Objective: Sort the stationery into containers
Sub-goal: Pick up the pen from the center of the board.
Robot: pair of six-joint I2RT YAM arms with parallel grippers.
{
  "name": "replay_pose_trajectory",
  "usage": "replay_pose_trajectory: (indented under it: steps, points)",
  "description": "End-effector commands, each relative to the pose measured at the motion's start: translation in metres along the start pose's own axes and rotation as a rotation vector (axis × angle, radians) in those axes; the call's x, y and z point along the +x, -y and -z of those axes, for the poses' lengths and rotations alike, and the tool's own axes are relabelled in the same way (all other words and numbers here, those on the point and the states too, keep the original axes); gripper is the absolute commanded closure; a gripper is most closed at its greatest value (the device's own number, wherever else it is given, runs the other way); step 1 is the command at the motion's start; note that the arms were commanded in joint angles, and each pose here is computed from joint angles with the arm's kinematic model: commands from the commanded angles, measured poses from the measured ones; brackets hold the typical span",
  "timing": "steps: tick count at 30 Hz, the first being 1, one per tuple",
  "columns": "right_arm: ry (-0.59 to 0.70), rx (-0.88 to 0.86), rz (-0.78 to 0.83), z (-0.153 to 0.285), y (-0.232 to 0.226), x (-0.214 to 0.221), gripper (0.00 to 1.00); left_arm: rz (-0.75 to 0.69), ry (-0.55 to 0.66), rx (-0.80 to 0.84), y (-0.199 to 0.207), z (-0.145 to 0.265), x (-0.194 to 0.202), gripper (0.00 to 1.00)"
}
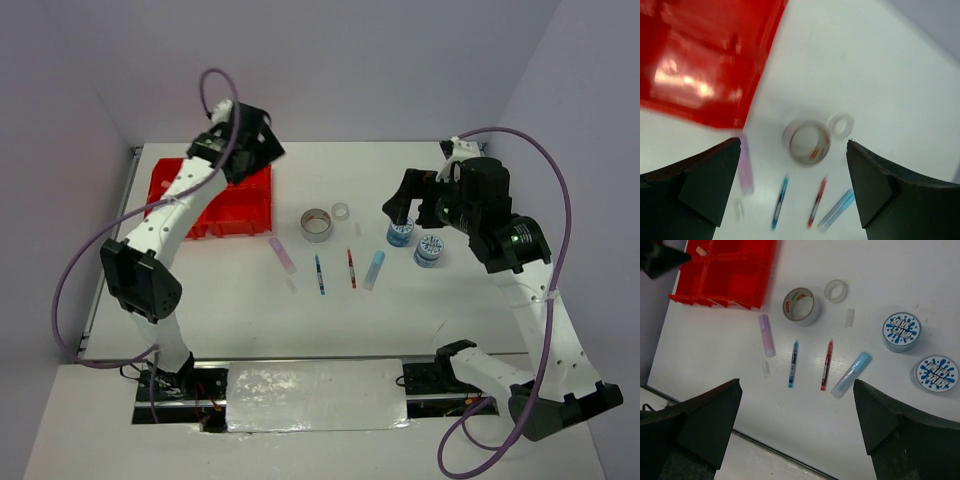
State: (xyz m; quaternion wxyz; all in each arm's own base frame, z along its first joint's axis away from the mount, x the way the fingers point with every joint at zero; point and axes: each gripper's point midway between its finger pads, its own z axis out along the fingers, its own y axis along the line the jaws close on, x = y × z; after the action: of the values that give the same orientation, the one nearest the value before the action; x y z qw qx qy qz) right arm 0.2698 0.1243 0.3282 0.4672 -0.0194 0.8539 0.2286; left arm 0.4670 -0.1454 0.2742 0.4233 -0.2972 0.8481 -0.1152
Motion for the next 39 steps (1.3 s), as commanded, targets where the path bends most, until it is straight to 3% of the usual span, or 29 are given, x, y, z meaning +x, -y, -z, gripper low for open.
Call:
replay_pose_trajectory:
  steps: [1, 7, 12, 26, 39]
  points:
    - [0.062, -0.028, -0.015, 0.007, -0.006, -0.009, 0.00, -0.079, -0.159, -0.295, -0.055, 0.006, 0.083, 0.01]
    - [0.039, -0.008, -0.030, 0.015, 0.001, 0.010, 0.00, -0.222, -0.276, -0.357, -0.058, -0.006, 0.154, 0.01]
    - [-0.014, -0.011, -0.065, 0.012, 0.006, 0.037, 0.00, -0.272, -0.348, -0.424, -0.079, -0.016, 0.185, 0.01]
    - [-0.013, -0.049, -0.075, 0.025, 0.000, 0.047, 0.00, -0.262, -0.381, -0.468, -0.099, -0.038, 0.214, 0.05]
    - [-0.031, -0.077, -0.057, 0.034, -0.007, 0.046, 0.00, -0.232, -0.382, -0.389, -0.109, -0.062, 0.243, 0.24]
